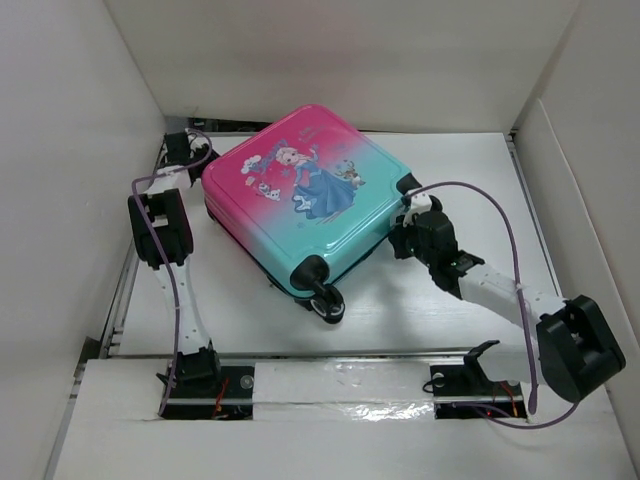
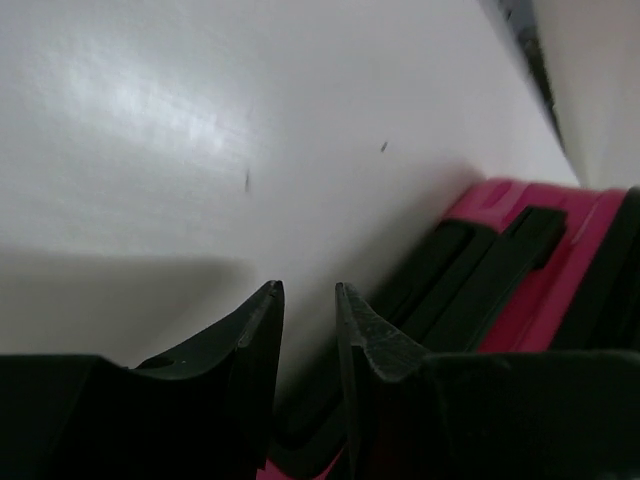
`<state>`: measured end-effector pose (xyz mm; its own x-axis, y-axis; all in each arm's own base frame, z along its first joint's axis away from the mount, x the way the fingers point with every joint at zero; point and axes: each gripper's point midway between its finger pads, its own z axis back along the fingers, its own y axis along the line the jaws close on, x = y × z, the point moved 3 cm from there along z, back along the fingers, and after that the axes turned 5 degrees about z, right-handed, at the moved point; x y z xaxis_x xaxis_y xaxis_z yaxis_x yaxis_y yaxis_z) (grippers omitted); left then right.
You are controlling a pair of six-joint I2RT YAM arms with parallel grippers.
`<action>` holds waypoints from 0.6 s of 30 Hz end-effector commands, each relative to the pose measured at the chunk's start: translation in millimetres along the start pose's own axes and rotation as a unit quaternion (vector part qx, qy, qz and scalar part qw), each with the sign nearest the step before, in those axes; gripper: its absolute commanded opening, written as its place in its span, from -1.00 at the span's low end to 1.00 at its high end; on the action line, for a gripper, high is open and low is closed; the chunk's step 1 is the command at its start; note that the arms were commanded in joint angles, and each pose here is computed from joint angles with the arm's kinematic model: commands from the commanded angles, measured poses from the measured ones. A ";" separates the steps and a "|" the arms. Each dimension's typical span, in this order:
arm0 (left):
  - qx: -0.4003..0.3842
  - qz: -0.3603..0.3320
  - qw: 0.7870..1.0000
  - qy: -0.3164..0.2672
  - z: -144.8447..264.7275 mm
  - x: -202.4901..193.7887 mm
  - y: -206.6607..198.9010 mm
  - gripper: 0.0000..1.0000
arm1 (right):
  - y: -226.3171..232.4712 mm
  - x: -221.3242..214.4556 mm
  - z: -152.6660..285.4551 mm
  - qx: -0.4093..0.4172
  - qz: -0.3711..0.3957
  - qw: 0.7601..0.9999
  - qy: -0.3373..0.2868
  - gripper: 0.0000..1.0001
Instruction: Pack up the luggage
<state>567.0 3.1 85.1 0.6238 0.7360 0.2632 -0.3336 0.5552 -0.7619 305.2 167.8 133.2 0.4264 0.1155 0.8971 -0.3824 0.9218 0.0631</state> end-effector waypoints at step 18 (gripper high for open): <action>-0.081 0.014 0.995 -0.048 119.5 -199.8 31.4 -0.61 | 32.9 172.4 -144.8 0.156 0.044 0.986 -0.034 -1.00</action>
<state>383.8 4.1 65.7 0.2603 0.9108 0.3204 -0.4056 0.4043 -0.8198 477.2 182.9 143.3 0.5425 0.1898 0.8183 -0.3570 0.9339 0.0200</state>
